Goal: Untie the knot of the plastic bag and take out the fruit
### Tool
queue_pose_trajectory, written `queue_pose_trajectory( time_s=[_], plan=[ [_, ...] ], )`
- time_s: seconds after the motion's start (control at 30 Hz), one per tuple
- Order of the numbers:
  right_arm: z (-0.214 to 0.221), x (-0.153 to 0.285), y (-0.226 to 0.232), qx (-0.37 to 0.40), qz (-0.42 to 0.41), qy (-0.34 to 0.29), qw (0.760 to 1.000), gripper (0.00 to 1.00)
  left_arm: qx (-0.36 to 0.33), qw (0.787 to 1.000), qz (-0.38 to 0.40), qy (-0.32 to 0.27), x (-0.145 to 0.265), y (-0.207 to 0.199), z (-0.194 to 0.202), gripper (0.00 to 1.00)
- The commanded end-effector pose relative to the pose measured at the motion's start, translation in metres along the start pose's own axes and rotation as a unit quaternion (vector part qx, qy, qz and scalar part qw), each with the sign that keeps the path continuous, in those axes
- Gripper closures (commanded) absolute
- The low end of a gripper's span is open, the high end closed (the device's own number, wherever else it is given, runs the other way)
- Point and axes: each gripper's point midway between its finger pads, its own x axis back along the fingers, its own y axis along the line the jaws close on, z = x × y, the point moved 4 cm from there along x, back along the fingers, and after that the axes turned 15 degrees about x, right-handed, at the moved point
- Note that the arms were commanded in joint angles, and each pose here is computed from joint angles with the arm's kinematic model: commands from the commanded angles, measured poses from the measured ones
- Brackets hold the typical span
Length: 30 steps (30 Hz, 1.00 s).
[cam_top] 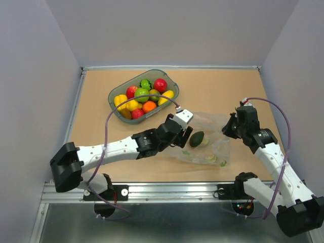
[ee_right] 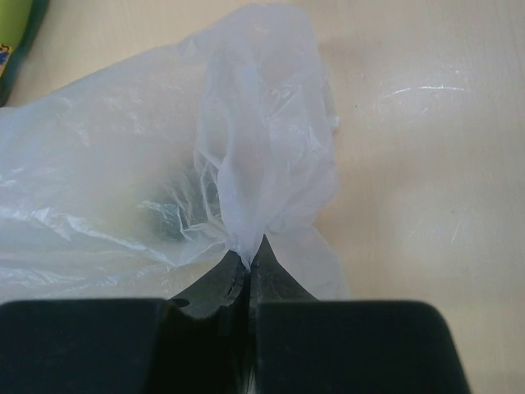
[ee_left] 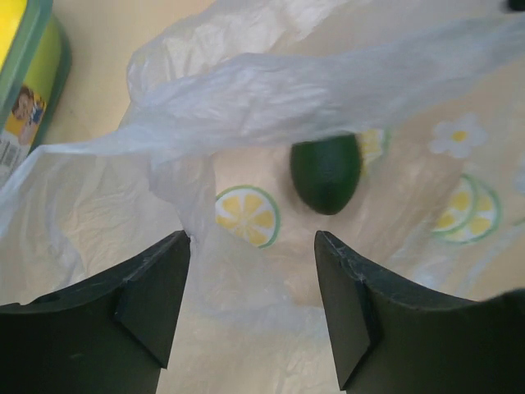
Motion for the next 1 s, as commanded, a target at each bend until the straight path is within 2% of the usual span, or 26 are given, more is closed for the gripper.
queue_pose_trajectory(
  time_s=[0.0,0.2,0.33,0.43,0.57,0.7,0.8,0.97],
  plan=[
    [-0.018,0.009,0.006,0.013,-0.017,-0.027,0.999,0.99,-0.017,0.988,0.125,-0.093,0.044,-0.043,-0.048,0.26],
    [-0.028,0.010,0.009,0.020,-0.020,-0.030,0.999,0.99,-0.043,0.966,0.238,-0.092,0.077,-0.091,-0.045,0.25],
    [-0.030,0.009,0.009,0.024,-0.019,-0.030,0.999,0.99,-0.050,0.958,0.272,-0.076,0.082,-0.111,-0.032,0.24],
    [-0.030,0.009,0.009,0.025,-0.021,-0.027,0.999,0.99,-0.034,0.966,0.249,-0.057,0.064,-0.113,-0.021,0.24],
    [-0.027,0.007,0.011,0.027,-0.026,-0.021,0.999,0.99,-0.010,0.991,0.123,-0.042,0.014,-0.094,-0.004,0.21],
    [-0.025,0.006,0.011,0.028,-0.030,-0.019,0.999,0.99,0.002,0.999,0.052,-0.012,-0.031,-0.079,0.005,0.19],
    [-0.024,0.009,0.012,0.027,-0.036,-0.022,0.999,0.99,0.011,0.999,0.029,-0.009,-0.055,-0.071,0.002,0.13],
    [-0.025,0.012,0.011,0.027,-0.037,-0.030,0.999,0.99,0.007,1.000,0.021,0.005,-0.079,-0.066,0.000,0.12]
  ],
)
